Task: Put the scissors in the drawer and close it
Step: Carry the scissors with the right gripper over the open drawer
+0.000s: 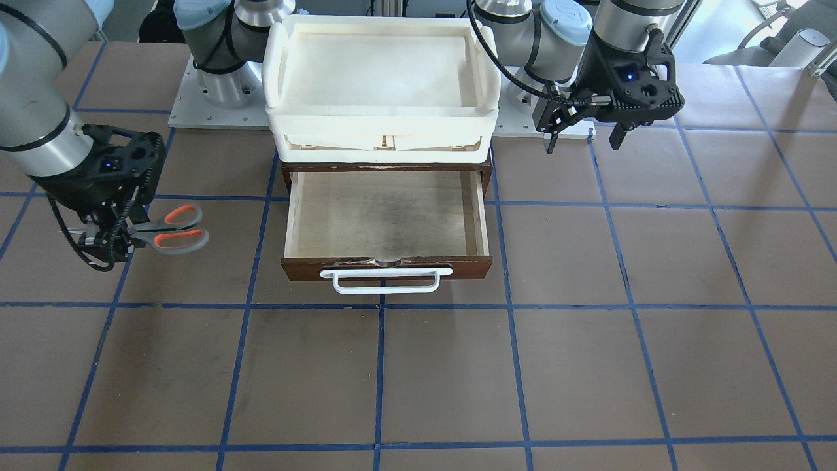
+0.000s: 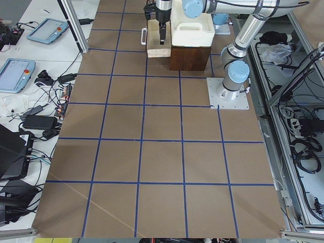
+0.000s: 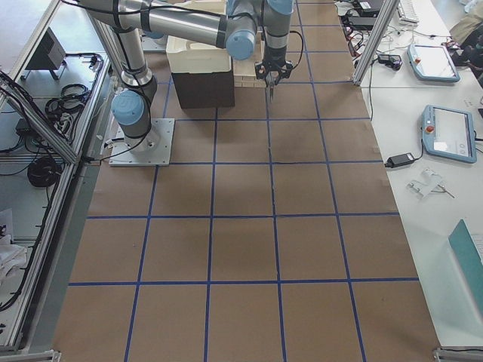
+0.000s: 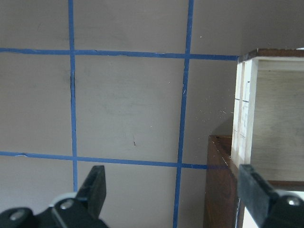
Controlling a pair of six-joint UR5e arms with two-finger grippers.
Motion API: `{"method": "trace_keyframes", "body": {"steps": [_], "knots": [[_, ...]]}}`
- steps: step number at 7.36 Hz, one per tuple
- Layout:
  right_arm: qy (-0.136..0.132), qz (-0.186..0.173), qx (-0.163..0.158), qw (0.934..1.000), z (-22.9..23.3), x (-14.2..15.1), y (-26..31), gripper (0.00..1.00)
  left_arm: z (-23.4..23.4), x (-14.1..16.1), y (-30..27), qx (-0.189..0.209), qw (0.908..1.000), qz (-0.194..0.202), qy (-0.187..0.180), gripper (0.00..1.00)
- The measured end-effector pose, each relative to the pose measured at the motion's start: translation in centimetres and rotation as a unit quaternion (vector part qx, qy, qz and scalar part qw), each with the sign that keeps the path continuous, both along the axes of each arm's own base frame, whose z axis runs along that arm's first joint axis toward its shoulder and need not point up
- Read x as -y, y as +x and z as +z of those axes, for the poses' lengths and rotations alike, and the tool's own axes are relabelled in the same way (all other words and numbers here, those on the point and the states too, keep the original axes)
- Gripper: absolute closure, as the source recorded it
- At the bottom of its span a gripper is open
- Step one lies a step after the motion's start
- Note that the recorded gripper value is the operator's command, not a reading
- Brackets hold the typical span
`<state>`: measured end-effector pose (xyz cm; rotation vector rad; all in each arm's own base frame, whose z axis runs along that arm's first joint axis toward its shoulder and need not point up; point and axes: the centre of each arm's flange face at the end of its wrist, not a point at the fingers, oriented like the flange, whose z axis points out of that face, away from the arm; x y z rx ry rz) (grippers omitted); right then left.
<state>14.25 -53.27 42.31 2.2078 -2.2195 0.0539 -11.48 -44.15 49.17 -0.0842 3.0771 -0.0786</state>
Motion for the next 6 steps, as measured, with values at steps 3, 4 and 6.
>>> {"method": "trace_keyframes", "body": {"steps": [3, 4, 6], "knots": [[-0.003, -0.016, 0.006, 0.9998, -0.4, -3.2, 12.1, 1.0, 0.0, 0.0, -0.1, 0.0, 1.0, -0.001, -0.001, 0.0], [-0.004, -0.017, 0.007, 0.9998, -1.3, -4.2, 15.9, 1.0, 0.0, 0.0, -0.1, 0.0, 1.0, -0.001, -0.001, 0.0], [-0.005, -0.006, 0.005, 1.0, -3.5, -5.3, 22.0, 1.0, 0.0, 0.0, 0.0, 0.0, 1.0, 0.0, 0.0, 0.0]]}}
